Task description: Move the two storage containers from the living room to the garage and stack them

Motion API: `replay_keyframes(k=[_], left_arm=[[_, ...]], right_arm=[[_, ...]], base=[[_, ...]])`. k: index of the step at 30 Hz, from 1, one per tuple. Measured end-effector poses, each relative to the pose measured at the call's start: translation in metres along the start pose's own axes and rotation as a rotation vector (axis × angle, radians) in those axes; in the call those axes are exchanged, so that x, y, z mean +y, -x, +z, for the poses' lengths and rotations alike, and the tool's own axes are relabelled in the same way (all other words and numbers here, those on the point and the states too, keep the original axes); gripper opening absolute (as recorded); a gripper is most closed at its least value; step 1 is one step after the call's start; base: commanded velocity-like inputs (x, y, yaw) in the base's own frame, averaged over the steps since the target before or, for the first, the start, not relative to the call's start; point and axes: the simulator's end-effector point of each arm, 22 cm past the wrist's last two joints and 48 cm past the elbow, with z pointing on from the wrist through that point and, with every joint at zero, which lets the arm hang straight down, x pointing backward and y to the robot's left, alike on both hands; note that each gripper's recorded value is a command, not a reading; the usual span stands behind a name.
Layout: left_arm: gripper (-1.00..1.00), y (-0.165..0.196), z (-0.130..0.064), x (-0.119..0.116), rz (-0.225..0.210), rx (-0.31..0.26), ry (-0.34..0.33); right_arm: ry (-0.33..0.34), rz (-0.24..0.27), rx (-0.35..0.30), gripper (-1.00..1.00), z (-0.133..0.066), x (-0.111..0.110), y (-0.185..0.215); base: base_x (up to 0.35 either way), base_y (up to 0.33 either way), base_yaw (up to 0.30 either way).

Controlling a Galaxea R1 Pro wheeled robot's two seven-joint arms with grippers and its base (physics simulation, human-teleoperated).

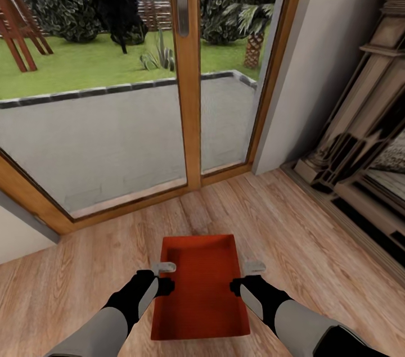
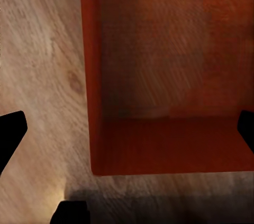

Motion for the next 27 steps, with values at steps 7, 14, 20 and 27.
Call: replay_keyframes(k=[7, 14, 20, 27], left_arm=[[1.00, 0.002, 0.005, 0.002, 0.002, -0.013, 0.008], [1.00, -0.003, 0.019, 0.002, 0.003, -0.013, 0.004], [1.00, -0.006, 0.029, 0.005, 0.002, -0.015, 0.015], [1.00, -0.008, 0.034, 0.005, 0.004, -0.015, 0.015]], right_arm=[[0.003, 0.004, -0.027, 1.00, 0.005, 0.002, 0.005], [0.007, 0.004, -0.039, 1.00, 0.017, 0.005, 0.003], [0.007, 0.004, -0.044, 1.00, 0.026, 0.006, 0.001], [0.006, 0.009, -0.062, 1.00, 0.031, 0.005, 0.003]], base=[[0.000, 0.000, 0.000], [0.000, 0.000, 0.000], [0.000, 0.000, 0.000], [0.000, 0.000, 0.000]])
